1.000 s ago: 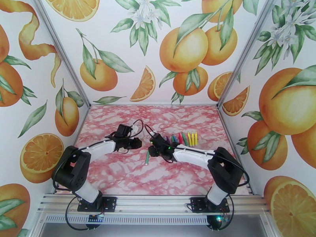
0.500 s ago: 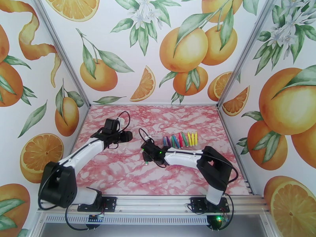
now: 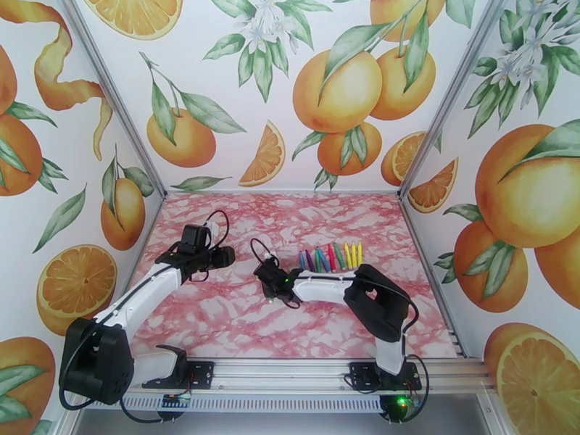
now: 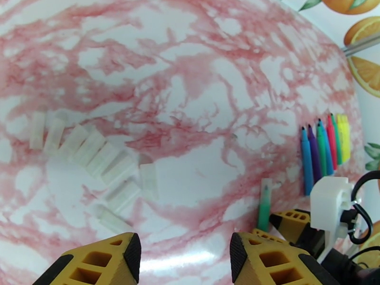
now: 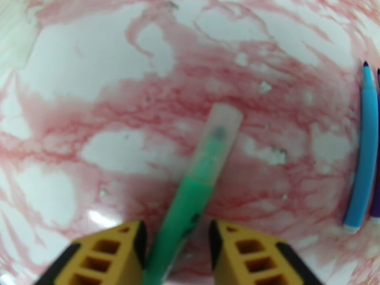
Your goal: Open the pen caps
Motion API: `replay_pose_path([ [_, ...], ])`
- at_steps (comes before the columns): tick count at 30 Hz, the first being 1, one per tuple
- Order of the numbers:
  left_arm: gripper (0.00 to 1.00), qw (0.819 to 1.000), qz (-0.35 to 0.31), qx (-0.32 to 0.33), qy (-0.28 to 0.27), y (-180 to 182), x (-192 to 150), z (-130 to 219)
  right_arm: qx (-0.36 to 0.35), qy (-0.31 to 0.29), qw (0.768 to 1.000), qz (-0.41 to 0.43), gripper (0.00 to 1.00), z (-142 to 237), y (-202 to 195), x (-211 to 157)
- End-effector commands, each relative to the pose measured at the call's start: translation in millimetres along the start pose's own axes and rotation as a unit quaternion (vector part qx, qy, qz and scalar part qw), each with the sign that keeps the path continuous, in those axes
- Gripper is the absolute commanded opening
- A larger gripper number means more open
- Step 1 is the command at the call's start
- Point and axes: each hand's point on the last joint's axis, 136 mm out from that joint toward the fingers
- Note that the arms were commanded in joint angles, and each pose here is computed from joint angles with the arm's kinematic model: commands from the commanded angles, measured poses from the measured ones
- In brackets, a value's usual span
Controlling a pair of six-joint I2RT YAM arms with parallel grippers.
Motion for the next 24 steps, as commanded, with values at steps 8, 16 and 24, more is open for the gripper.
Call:
replay_pose_path([
  [8, 0.56, 1.000, -0.013, -0.003, -0.020, 0, 1, 7, -0.036, 0.031, 0.999, 0.025, 0.23, -18, -21, -13],
  [16, 0.56, 0.999, -0.011, -0.031, -0.022, -9, 2, 1, 0.009, 0.039, 0.999, 0.025, 0.18, -17, -26, -14],
  [24, 0.58, 0.995, 0.003, -0.093, -0.037, -31, 9, -3, 0.117, 0.018, 0.993, 0.032, 0.14, 11, -9, 1],
])
Point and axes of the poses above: each hand's point on the last joint's axis, 136 mm out from that joint toward the fingers, its own z axis back along the fingers, its own y axis along the line the jaws close on, x = y × z, and after that the axes turned 13 degrees about -z, right-handed
